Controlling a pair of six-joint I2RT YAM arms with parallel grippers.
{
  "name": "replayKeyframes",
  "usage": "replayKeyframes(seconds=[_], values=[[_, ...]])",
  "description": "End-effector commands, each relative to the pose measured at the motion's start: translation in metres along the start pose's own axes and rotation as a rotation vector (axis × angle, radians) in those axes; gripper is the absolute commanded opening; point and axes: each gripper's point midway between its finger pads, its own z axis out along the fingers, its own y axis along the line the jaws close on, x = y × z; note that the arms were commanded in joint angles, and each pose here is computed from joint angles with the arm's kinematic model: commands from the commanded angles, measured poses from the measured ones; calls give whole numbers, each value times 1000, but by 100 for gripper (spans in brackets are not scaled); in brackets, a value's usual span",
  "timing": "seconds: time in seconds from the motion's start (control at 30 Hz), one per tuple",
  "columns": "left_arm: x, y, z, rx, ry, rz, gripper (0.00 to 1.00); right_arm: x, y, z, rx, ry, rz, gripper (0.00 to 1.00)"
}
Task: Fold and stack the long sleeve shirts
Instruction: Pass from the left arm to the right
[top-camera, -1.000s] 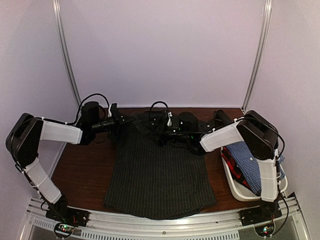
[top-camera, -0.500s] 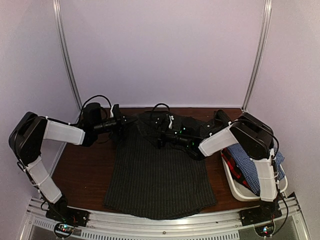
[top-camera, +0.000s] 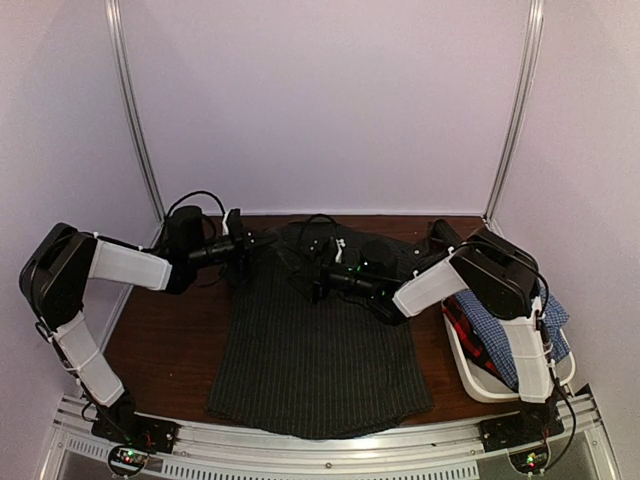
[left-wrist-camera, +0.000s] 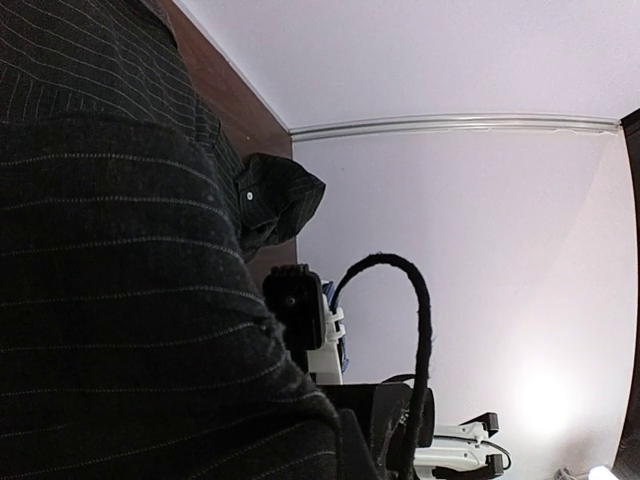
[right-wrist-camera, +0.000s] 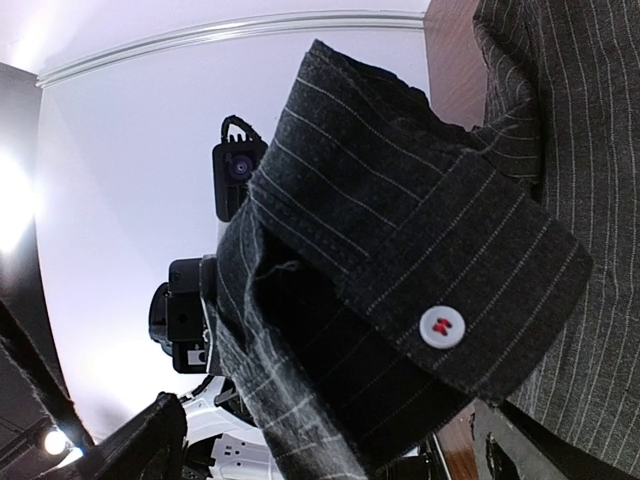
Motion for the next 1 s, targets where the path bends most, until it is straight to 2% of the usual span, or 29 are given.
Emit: replayKeyframes(seconds=[0.0, 0.17, 0.27, 0.37, 0.43, 0.5, 0.77, 0.87, 0.97], values=[[5, -15, 2, 59, 23, 36, 0, -4, 17, 10, -65, 0, 1, 100], [9, -11, 0, 53, 33, 28, 0, -8, 23, 13, -82, 0, 4, 99], [13, -7, -3, 43, 35, 23, 0, -12, 21, 8, -72, -15, -1, 89], [17, 2, -5, 11, 40, 23, 0, -18, 21, 2, -56, -35, -21, 74], [21, 8, -7, -12, 44, 20, 0, -22, 20, -2, -32, -52, -45, 56], [24, 14, -10, -29, 44, 16, 0, -25, 18, -5, 1, -67, -80, 42], [32, 33, -11, -119, 69, 38, 0, -33, 6, -8, 168, -88, -255, 0], [33, 38, -11, -169, 82, 65, 1, -38, 1, -10, 239, -88, -323, 0], [34, 43, -12, -226, 102, 95, 14, -44, 0, -13, 316, -97, -404, 0]])
